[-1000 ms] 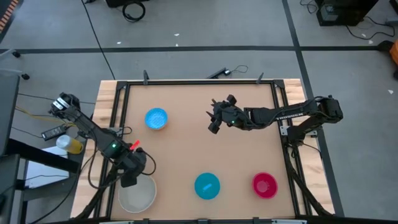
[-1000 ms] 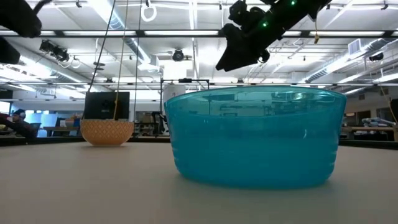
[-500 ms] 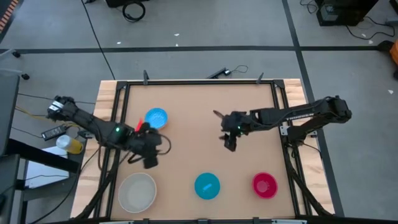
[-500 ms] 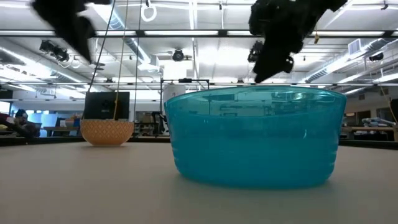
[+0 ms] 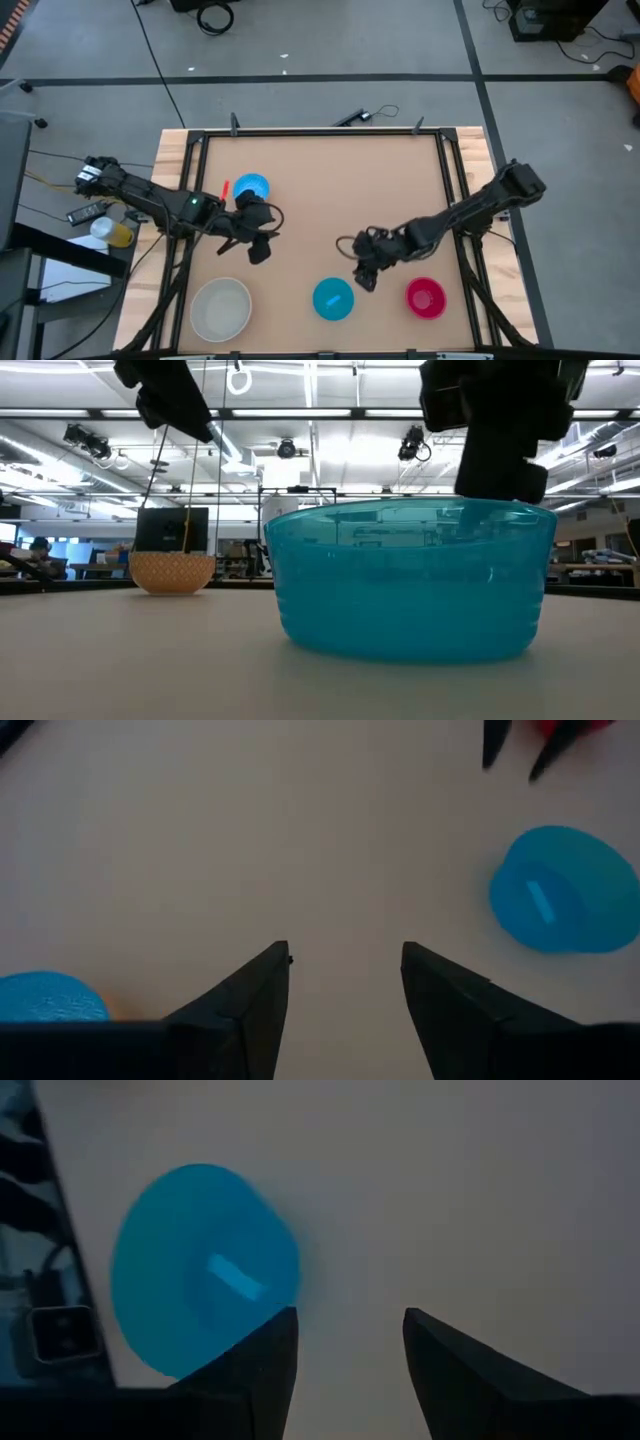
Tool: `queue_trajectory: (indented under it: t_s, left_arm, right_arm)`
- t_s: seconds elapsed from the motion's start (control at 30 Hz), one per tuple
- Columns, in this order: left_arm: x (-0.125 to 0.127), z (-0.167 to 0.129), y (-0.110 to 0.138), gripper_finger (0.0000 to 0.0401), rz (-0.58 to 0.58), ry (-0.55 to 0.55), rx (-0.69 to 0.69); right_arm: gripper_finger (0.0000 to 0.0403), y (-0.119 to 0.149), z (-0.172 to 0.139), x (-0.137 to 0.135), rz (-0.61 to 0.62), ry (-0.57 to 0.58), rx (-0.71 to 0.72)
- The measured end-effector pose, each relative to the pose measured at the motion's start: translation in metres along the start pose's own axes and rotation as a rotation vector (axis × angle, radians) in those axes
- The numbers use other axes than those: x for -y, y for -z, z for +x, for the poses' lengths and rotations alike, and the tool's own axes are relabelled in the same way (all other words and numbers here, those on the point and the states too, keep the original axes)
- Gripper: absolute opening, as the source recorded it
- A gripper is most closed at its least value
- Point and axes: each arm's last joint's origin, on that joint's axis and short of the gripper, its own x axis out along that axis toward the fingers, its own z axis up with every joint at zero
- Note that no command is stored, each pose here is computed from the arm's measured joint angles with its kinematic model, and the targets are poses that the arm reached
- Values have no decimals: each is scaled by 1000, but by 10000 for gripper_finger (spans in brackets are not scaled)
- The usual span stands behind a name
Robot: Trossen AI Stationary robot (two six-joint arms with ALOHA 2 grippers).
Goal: Nest bowls inside each other
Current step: Stack the blue bowl on top of the gray bowl
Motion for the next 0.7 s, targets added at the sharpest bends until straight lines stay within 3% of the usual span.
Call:
queue_trajectory:
  t_s: [0.2,0.43,0.7]
  left_arm:
    - [11,-5,7,196,-2,17,10]
    - [26,-15,18,196,20,17,46]
    - [38,-24,30,196,25,50,36]
  right_arm:
    - [189,6,30,-11,46,-43,53]
    - [189,15,51,-29,55,18,37]
    - [189,8,53,-53,-6,206,-6]
